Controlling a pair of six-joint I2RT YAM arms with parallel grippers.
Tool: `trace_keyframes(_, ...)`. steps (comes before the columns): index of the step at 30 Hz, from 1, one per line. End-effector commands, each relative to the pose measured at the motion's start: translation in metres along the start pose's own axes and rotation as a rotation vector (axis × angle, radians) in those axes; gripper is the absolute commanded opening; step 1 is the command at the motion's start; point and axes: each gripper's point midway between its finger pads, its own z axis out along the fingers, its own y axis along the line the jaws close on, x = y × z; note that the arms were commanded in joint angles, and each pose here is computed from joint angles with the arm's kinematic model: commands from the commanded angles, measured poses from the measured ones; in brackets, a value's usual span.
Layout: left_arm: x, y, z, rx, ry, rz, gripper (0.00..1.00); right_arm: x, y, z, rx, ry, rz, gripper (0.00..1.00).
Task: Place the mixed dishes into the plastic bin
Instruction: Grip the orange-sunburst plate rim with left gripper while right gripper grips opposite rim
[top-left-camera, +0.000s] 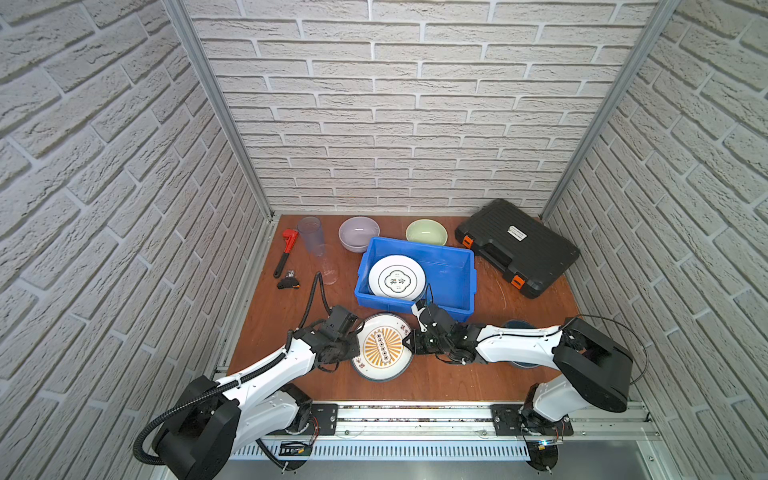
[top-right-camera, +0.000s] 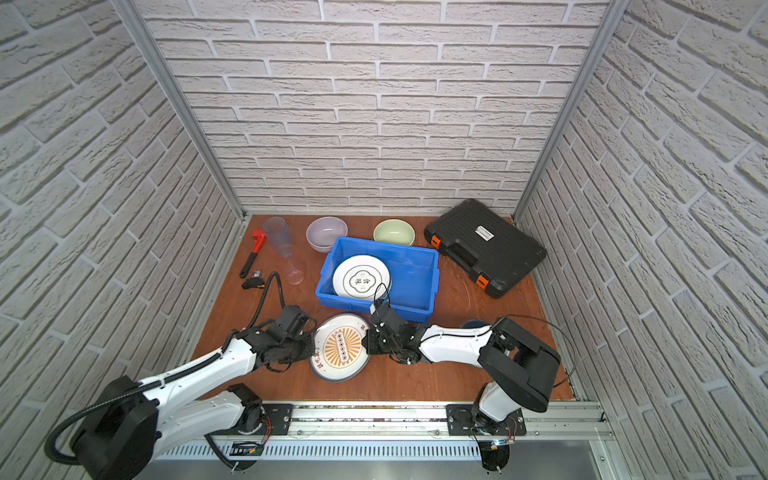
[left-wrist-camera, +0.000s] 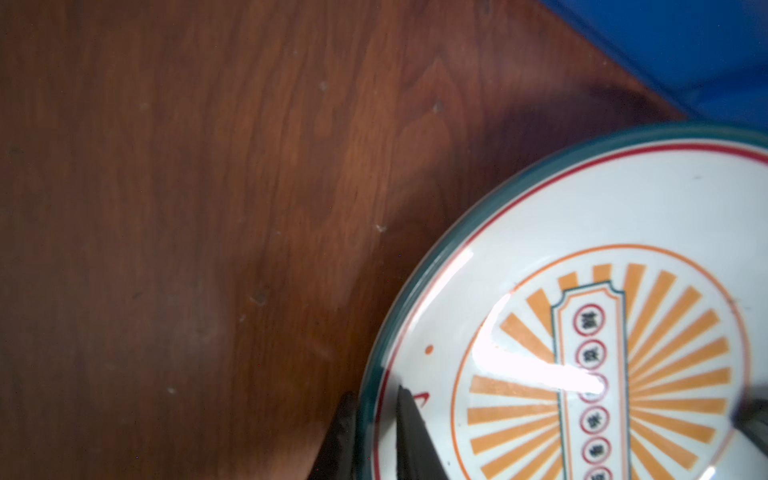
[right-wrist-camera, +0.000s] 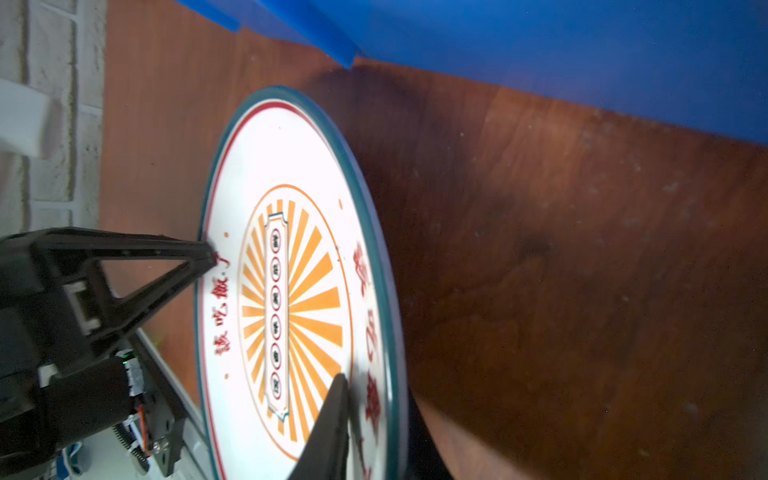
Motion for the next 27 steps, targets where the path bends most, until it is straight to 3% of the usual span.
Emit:
trace_keyframes(1,0.024,0.008,0.01,-0.013,0.09,0.007,0.2,0.002,0.025,-0.009,-0.079,0.016,-0.061,0.13)
trace_keyframes(7,0.013,-0.004,-0.002,0.014,0.067,0.014,0.3,0.0,0.028,-0.018,-0.06,0.018,-0.076,0.08)
trace_keyframes(12,-0.003,-0.016,-0.025,0.028,0.025,0.029,0.48,-0.007,0.037,-0.028,-0.064,0.01,-0.098,0.07)
trace_keyframes(17,-0.022,-0.026,-0.054,0.025,-0.022,0.069,0.58,-0.016,0.049,-0.042,-0.092,-0.013,-0.135,0.07)
trace_keyframes(23,-0.053,-0.032,-0.079,0.03,-0.07,0.084,0.59,-0.029,0.057,-0.062,-0.119,-0.033,-0.147,0.06)
trace_keyframes(27,-0.079,-0.037,-0.088,0.059,-0.1,0.086,0.54,-0.045,0.058,-0.082,-0.102,-0.061,-0.143,0.06)
